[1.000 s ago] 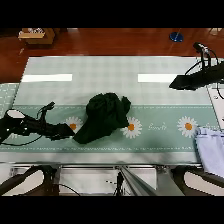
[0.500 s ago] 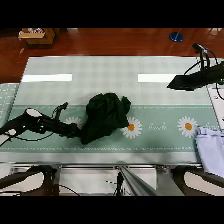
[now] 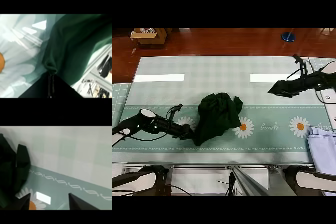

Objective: Fold the shirts.

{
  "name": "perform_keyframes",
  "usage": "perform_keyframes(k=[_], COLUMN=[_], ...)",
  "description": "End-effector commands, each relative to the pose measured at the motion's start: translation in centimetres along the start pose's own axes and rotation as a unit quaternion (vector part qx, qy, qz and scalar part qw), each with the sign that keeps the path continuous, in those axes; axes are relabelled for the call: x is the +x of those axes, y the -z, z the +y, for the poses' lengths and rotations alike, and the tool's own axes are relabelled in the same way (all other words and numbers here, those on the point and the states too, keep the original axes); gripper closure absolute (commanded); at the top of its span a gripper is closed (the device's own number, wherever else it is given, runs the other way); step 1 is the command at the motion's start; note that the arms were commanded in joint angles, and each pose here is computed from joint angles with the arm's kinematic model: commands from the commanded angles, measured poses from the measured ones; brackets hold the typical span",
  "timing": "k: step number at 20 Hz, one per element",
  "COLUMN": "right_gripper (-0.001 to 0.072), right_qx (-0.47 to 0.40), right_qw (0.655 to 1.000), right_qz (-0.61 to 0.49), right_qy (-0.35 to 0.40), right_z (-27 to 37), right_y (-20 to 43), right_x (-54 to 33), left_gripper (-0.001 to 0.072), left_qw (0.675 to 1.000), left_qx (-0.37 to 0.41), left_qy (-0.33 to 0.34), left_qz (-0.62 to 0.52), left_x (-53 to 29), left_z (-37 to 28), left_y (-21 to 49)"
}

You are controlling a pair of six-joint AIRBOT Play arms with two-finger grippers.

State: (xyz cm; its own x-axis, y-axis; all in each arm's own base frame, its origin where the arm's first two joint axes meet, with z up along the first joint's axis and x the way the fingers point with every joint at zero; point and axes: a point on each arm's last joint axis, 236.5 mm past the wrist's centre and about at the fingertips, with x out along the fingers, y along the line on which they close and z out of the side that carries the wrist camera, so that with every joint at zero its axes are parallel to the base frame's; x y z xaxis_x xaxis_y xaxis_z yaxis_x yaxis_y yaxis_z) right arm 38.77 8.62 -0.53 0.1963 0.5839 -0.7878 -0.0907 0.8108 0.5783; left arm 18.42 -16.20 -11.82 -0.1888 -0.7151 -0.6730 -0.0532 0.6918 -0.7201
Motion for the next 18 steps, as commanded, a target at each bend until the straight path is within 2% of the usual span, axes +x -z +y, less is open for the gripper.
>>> perform_keyframes(k=[1, 4, 5, 9, 12, 18], right_gripper=[0.0169, 0.0170, 0.0193, 0.0192, 0.0190, 0.0191], right_qx=[0.036, 0.024, 0.017, 0.009, 0.037, 0.114], right_qw=[0.996, 0.993, 0.993, 0.993, 0.991, 0.980], right_qz=[0.026, 0.076, 0.085, 0.093, 0.104, 0.080], right_qy=[-0.077, -0.083, -0.083, -0.069, -0.070, -0.143], right_z=[1.6, 2.8, 3.4, 5.2, 5.3, 7.9], right_y=[1.1, 3.1, 3.5, 4.2, 4.7, 2.9], right_x=[3.7, 7.1, 8.1, 11.6, 12.9, 14.3], left_gripper=[0.0688, 0.0688, 0.0688, 0.0688, 0.0688, 0.0688], left_qw=[1.000, 1.000, 1.000, 1.000, 1.000, 1.000], left_qx=[-0.003, -0.006, -0.006, -0.006, -0.004, -0.004], left_qy=[0.020, 0.020, 0.020, 0.020, 0.020, 0.020], left_qz=[0.017, 0.017, 0.017, 0.017, 0.017, 0.017], left_x=[-0.1, -0.1, -0.1, -0.1, -0.1, -0.1], left_z=[-1.0, -1.0, -1.0, -1.0, -1.0, -1.0], left_y=[0.8, 0.8, 0.8, 0.8, 0.8, 0.8])
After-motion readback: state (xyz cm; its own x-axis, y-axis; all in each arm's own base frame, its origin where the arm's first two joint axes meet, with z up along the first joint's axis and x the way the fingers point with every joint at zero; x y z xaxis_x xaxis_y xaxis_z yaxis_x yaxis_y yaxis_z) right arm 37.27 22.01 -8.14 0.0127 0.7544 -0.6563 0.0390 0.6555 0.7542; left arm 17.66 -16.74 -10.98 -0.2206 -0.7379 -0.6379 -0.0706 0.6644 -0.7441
